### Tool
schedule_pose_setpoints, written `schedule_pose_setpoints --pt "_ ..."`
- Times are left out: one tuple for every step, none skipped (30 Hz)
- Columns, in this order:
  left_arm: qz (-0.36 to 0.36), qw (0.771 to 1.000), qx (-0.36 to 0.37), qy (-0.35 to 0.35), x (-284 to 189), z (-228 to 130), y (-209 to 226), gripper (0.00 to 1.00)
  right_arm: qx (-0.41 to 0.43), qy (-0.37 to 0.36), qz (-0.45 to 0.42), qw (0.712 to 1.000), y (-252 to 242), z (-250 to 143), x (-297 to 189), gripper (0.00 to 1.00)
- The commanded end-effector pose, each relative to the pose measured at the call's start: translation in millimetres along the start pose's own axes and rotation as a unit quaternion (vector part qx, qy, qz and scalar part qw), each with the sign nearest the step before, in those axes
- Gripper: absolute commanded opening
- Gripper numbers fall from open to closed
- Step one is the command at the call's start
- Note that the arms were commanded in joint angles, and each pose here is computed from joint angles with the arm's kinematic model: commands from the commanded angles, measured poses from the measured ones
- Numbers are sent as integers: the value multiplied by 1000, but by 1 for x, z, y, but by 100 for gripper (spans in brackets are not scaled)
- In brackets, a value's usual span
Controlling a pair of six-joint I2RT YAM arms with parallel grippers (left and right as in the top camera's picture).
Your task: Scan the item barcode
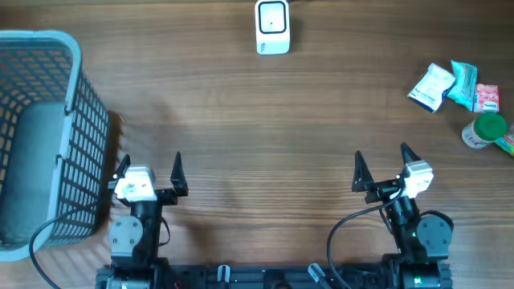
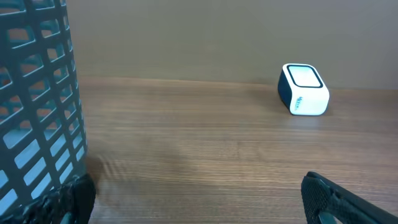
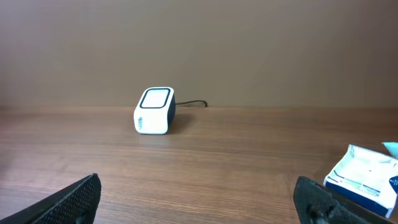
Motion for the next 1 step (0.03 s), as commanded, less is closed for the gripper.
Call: schedule_pose_setpoints --pt "-4 1000 7 -4 0 -1 -1 100 -9 -7 -1 1000 0 2 -1 100"
Point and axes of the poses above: each gripper's point midway between its finger pads, its own x axis out along the fingers, its own y axis along the line the jaws close on, z = x × y, the point moved 7 cm from there along -x, back along the fingers, and after that the axes turned 15 degrees about x, right-handed, at the moved point
